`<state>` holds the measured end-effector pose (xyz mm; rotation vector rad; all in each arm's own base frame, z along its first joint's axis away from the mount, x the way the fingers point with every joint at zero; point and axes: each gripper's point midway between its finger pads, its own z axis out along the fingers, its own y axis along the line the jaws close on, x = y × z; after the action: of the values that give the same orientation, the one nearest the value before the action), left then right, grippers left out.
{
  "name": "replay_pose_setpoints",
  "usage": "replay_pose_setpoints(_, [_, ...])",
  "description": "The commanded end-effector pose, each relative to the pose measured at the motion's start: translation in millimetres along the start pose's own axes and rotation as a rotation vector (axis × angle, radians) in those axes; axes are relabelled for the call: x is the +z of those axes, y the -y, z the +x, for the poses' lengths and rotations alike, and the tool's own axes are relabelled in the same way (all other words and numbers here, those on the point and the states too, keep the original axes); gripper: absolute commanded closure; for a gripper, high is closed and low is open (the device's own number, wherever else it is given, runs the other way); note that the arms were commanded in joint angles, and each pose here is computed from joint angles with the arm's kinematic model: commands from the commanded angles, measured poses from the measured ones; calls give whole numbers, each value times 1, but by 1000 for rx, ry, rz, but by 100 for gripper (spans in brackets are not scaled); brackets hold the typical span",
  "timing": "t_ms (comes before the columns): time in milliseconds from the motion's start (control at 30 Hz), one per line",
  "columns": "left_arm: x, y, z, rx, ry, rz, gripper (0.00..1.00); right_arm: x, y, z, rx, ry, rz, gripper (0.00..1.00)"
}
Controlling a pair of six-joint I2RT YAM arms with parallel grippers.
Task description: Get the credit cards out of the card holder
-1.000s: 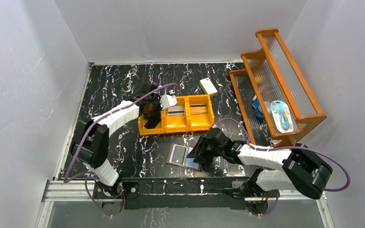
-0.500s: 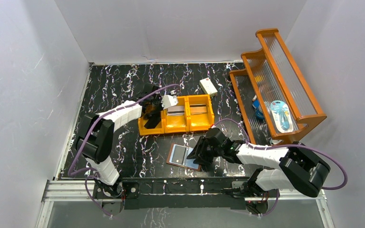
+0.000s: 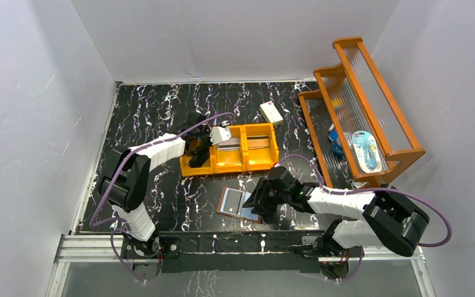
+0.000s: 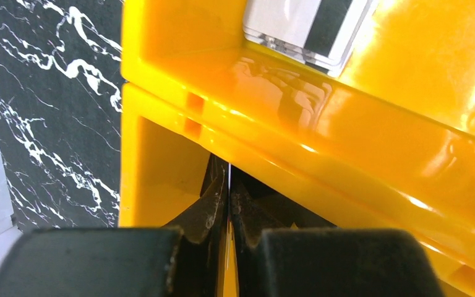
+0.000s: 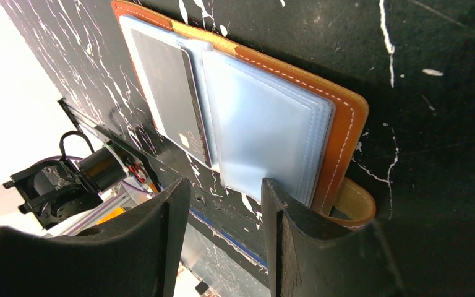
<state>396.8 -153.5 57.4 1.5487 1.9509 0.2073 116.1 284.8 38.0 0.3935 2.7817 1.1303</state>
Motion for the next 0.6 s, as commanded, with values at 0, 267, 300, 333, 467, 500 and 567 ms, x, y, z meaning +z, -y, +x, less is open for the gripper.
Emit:
replay_pose_setpoints(0, [-8,-3,3,6,14,-28,95,-5,-6,-5,-11,23,-6,45])
replay_pose_setpoints(267, [-19,-3,2,-4,37,-40,86,-3,-4,-4,-9,14,2,45])
replay_pose_setpoints(300, [-20,-4,1,-5,39,-44,85,-3,-4,-4,-9,14,2,45])
replay_pose_setpoints(333, [-21,-5,2,-4,39,-49,85,-3,-4,-4,-9,14,0,45])
replay_pose_setpoints(467, [-25,-8,1,-4,46,-55,81,-2,-6,-3,-12,6,-2,45])
replay_pose_setpoints(500, [-26,-8,-1,-7,55,-56,79,-2,-6,-3,-12,4,-2,45])
replay_pose_setpoints(567, [-26,-9,0,-9,58,-64,76,-2,-6,-3,-11,3,1,45])
